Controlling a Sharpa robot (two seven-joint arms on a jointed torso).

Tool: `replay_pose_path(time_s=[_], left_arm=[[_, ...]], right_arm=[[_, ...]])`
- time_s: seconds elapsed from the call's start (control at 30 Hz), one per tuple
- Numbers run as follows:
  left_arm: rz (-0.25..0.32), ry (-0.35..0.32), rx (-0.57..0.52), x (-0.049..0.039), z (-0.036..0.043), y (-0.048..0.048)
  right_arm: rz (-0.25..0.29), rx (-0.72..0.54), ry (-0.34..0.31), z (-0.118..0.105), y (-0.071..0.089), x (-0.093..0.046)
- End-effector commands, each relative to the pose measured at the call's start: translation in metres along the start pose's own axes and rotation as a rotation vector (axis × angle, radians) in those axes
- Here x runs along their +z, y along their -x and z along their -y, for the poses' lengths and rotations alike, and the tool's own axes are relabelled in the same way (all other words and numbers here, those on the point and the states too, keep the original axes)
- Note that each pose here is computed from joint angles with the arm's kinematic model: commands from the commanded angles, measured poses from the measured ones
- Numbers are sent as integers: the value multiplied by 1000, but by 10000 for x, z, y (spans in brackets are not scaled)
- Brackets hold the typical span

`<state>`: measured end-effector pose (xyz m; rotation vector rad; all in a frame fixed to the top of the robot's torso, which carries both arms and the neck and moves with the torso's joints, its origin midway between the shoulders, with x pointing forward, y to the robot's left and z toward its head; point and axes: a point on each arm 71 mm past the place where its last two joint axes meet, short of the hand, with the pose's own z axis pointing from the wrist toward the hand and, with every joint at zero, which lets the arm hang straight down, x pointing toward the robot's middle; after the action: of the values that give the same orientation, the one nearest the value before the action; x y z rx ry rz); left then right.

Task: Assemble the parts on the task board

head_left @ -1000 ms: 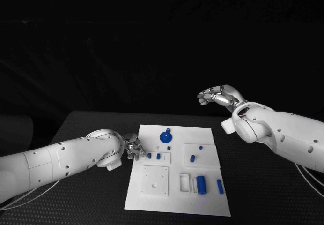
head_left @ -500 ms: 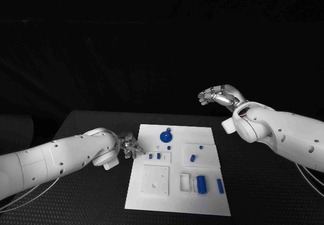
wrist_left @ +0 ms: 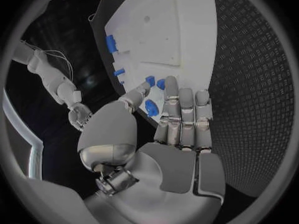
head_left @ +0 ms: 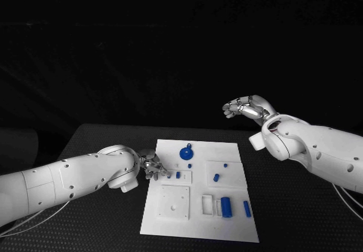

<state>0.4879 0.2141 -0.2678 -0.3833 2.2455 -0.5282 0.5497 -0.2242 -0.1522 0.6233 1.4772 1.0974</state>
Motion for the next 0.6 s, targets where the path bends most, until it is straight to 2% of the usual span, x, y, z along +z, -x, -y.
replay_pose_path(time_s=[0.03,0.27,0.6], left_arm=[[66,-20,106,4,54,11],[91,-15,178,31,80,-39],[57,4,196,76,82,-99]], right_arm=[[-10,2,7,-8,-12,-3],[-10,2,7,-9,-12,-3],[-10,2,7,-9,-12,-4]])
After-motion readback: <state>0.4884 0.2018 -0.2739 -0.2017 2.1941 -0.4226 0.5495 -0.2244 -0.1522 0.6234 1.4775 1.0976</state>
